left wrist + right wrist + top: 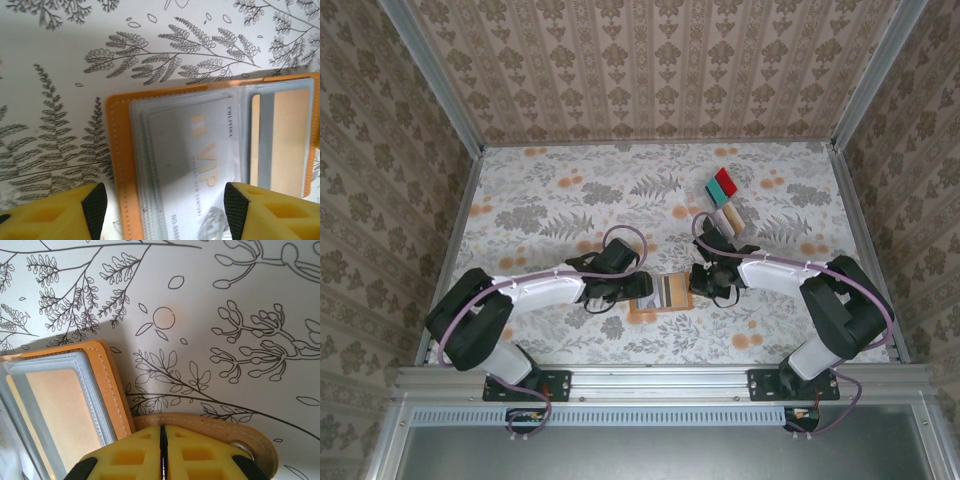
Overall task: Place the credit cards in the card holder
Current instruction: Close the card holder at the bottom-center of the table.
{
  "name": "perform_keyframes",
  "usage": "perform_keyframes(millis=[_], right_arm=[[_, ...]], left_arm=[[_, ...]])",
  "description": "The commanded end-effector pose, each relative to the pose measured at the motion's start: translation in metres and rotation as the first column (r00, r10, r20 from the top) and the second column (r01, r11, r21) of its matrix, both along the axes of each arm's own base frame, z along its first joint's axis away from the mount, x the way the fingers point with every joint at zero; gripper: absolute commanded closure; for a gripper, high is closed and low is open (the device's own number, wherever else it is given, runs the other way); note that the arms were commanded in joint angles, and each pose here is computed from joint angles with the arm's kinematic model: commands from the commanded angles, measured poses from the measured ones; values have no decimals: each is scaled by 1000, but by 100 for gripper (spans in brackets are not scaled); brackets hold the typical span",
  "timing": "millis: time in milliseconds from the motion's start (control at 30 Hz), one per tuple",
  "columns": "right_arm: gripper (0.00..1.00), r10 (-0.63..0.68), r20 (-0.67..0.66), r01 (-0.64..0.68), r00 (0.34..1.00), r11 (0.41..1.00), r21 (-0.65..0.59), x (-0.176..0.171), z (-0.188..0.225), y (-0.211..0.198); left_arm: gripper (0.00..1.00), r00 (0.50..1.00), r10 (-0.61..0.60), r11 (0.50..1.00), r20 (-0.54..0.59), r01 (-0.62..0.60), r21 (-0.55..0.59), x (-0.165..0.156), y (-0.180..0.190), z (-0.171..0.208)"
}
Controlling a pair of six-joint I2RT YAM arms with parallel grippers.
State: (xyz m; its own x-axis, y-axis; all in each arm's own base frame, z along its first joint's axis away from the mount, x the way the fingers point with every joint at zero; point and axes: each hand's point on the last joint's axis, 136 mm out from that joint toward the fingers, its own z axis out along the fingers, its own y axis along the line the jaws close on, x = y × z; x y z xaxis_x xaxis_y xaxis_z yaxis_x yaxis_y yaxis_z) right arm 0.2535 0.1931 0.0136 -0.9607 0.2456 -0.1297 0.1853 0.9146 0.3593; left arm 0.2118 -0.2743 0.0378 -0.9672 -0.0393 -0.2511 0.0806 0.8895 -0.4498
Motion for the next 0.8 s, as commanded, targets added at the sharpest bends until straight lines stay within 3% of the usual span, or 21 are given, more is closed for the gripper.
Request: perform_keyframes(millis=[0, 767], right_arm=[[89, 0, -97, -5, 995, 999, -54, -27, -20, -11], [89, 17, -108, -23, 994, 998, -55, -31, -25, -5]], left_arm=[[34, 999, 20, 999, -40, -22, -41, -1, -5, -7], [30, 998, 65, 998, -25, -65, 1, 2, 6, -12]])
